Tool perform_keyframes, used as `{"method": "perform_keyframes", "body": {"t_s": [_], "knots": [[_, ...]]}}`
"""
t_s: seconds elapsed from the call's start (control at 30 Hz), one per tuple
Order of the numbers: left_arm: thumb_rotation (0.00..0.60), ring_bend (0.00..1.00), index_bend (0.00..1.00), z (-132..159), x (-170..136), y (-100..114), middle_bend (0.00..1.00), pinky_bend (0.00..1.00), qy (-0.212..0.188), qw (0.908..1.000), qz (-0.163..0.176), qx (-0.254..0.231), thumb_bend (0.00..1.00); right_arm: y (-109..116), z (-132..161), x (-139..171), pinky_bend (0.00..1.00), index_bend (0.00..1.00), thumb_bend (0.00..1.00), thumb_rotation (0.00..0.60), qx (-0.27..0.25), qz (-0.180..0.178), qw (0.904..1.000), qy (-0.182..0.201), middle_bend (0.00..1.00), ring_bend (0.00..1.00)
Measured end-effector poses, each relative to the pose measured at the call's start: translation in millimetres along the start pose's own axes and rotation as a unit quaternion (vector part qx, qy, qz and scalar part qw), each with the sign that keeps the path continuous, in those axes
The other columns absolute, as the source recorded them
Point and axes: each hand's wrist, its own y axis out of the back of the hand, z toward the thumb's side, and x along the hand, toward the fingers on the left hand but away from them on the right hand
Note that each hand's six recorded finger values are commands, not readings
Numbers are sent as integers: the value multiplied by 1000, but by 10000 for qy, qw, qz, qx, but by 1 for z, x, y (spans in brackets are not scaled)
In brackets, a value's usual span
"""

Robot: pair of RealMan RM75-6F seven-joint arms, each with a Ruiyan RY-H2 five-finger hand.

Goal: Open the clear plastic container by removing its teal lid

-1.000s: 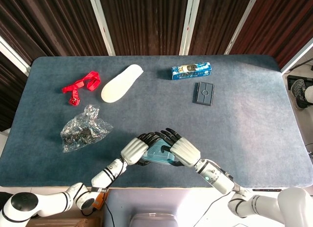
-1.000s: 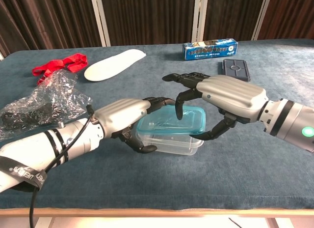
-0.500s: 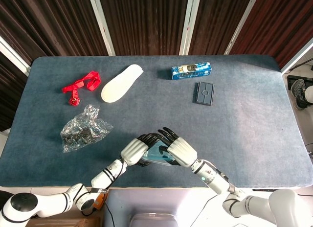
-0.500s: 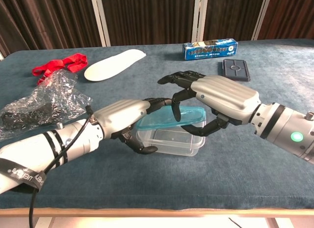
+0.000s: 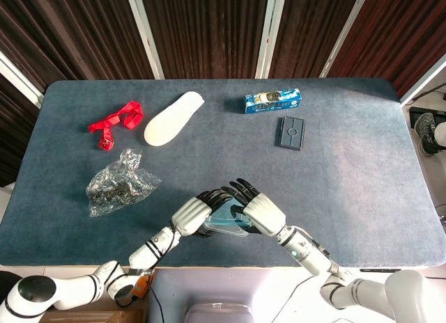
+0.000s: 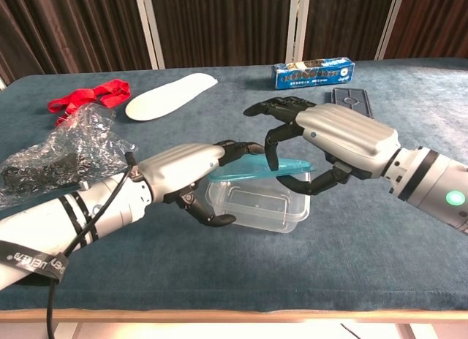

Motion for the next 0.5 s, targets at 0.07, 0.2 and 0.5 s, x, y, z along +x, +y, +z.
{"method": "perform_keyframes", "body": {"t_s": [0.07,0.2,0.5], "knots": [[600,0,0,0,-1,3,0,11,-21,10000,92,30,305,3,0,0,0,755,613,600,1,-44,10000,8,199,0],[600,0,0,0,-2,12,0,0,-52,9994,327,63,303,8,2,-1,0,760,615,600,48,-158,9999,30,202,0],[600,0,0,-5,-9,31,0,0,-9,9987,504,32,304,10,4,-3,0,761,615,600,91,-142,9998,54,202,0]]}}
